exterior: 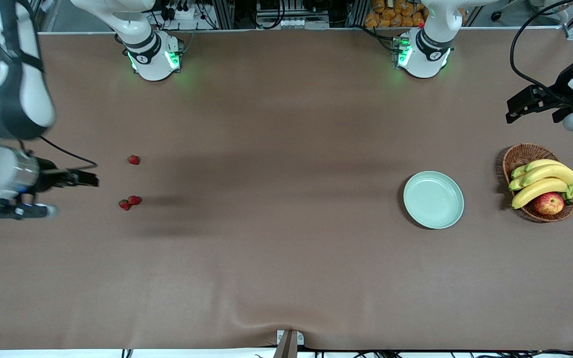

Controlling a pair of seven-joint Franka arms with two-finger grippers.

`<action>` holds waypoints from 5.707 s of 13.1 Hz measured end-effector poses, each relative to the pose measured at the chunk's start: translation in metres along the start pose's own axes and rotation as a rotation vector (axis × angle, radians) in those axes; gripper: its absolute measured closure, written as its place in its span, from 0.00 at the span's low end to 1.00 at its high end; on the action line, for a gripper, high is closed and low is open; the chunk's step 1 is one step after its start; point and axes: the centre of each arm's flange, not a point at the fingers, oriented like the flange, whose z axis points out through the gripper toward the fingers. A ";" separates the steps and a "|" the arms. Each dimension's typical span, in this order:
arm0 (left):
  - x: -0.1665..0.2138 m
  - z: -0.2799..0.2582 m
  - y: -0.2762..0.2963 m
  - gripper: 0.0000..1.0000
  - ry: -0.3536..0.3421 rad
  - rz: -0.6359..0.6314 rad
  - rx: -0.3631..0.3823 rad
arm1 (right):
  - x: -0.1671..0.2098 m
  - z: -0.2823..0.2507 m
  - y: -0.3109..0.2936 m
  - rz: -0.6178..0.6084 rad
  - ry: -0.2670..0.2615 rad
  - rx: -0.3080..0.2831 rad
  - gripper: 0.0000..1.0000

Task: Collect all strawberries into plate
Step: 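Reach the right gripper to a strawberry and grasp it, then set the strawberry mid-table with the right gripper while the left gripper approaches, then grasp the strawberry with the left gripper while the right gripper reaches another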

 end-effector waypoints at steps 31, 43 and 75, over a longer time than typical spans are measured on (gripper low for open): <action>0.016 0.036 0.028 0.00 -0.053 0.049 -0.001 | 0.042 0.206 0.051 0.537 -0.031 0.005 0.67; 0.029 0.052 0.034 0.00 -0.039 0.056 -0.027 | 0.025 0.125 -0.321 0.222 0.046 0.417 0.67; 0.053 0.420 0.365 0.00 -0.011 -0.614 -0.076 | 0.073 0.165 0.010 0.139 -0.091 0.227 0.00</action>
